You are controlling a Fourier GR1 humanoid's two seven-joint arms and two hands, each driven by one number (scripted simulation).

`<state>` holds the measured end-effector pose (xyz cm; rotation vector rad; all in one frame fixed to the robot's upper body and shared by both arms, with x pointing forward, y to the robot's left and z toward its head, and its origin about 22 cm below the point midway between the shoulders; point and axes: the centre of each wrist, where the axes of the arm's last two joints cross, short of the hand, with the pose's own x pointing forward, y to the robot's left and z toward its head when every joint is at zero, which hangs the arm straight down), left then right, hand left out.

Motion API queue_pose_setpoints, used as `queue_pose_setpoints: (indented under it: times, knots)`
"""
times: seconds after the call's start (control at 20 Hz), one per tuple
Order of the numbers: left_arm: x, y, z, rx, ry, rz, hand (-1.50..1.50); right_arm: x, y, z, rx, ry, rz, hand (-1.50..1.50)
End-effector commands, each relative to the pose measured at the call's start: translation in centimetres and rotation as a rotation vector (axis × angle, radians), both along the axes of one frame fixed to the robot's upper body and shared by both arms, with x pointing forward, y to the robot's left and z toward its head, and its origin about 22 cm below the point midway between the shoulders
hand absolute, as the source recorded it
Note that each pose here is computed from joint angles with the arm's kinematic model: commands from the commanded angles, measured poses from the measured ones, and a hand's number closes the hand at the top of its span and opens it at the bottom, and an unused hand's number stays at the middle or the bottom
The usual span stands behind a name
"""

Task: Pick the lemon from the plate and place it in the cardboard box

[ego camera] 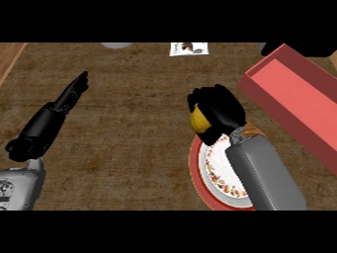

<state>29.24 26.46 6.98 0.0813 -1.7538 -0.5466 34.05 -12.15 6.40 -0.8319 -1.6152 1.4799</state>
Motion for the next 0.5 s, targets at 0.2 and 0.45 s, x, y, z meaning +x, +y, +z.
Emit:
queue_pose_setpoints:
  times: [0.2, 0.45]
  knots:
    - [-0.2, 0.9, 0.5, 0.005, -0.007, 0.021, 0.0, 1.4, 0.3, 7.8, 0.177, -0.165, -0.193, 1.5]
    - [-0.8, 1.2, -1.1, -0.008, 0.021, 0.02, 0.0, 1.7, -2.5, 10.7, 0.371, -0.217, -0.456, 1.5]
